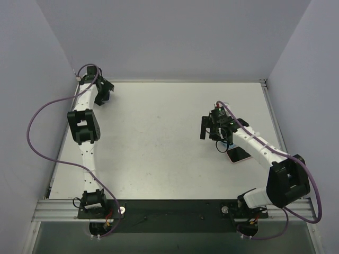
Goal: Take the phone out of the phone case
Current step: Move the phone to the center of the board.
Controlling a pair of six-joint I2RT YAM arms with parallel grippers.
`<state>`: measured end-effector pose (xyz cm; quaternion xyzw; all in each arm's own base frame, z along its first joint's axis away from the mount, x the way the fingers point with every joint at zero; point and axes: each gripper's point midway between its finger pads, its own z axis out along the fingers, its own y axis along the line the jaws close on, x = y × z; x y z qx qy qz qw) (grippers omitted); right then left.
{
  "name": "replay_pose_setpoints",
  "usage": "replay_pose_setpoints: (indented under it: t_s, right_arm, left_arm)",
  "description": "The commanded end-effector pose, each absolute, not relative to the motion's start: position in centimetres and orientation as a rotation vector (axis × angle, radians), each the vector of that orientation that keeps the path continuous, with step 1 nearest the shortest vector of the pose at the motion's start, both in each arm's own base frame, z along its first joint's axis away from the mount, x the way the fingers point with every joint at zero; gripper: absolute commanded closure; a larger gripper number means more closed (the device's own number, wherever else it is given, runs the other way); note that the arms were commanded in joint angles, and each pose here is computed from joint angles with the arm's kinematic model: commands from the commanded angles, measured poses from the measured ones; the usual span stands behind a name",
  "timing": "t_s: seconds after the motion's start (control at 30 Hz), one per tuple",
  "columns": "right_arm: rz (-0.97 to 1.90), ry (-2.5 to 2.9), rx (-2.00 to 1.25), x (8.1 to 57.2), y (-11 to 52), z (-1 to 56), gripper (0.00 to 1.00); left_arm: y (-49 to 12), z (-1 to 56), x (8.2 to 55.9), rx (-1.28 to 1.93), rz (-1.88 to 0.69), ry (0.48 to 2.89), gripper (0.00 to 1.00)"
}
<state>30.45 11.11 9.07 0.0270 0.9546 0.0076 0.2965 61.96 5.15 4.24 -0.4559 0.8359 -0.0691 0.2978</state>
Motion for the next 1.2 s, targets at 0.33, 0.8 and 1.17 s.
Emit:
replay_pose_setpoints:
  t_s: [0.33, 0.8, 1.17]
  right_arm:
    - [0.070, 2.564, 0.015, 31.0, 12.5, 8.8, 0.00]
    - [0.125, 2.602, 0.041, 30.5, 13.5, 7.8, 0.00]
    - [0.145, 2.615, 0.041, 30.9, 14.3, 7.6, 0.01]
  left_arm:
    - [5.7, 14.0, 66.2, -1.071, -0.245, 1.971, 0.02]
    - [13.2, 8.5, 70.6, -1.074, -0.082, 1.774, 0.03]
    - [14.5, 5.5, 67.6, -1.112, -0.003, 1.895, 0.04]
